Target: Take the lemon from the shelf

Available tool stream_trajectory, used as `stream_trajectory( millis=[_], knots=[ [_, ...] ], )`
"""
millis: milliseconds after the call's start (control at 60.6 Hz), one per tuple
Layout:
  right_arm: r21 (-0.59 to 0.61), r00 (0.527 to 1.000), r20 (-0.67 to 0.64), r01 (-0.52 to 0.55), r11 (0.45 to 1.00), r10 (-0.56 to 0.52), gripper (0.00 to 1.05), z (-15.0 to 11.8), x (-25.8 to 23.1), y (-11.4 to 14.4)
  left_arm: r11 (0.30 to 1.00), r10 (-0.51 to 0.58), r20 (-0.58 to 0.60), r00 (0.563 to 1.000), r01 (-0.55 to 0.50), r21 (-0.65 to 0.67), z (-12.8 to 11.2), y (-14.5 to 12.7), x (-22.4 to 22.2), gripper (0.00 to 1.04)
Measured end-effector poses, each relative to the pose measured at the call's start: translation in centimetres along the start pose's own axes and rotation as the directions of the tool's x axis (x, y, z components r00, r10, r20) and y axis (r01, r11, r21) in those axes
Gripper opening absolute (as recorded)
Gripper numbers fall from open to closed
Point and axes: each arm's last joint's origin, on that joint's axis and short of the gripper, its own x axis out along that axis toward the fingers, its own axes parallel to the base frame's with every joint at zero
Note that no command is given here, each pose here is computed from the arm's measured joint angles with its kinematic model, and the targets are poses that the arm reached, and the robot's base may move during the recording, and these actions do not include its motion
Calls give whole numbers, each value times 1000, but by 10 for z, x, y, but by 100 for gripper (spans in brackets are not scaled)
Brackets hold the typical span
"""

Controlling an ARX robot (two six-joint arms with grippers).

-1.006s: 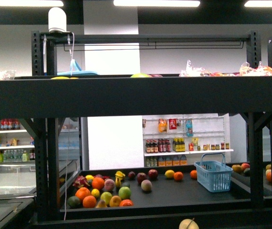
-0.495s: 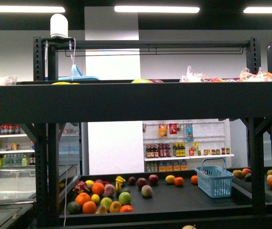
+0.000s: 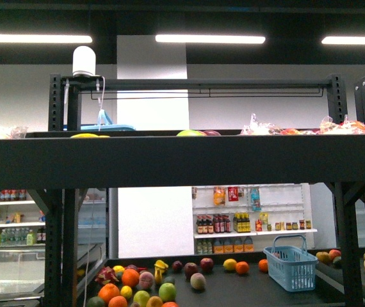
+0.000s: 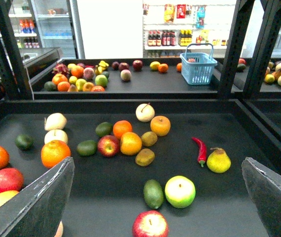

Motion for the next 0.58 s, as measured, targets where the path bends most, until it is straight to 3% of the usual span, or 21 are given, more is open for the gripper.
stream_trajectory(
  millis=[115,577],
  knots=[
    [0,1000,0,0,1000,0,102,0,0,0,1000,0,0,1000,0,0,0,0,0,4],
    [0,1000,0,0,1000,0,102,0,0,0,1000,0,0,1000,0,0,0,0,0,98]
  ],
)
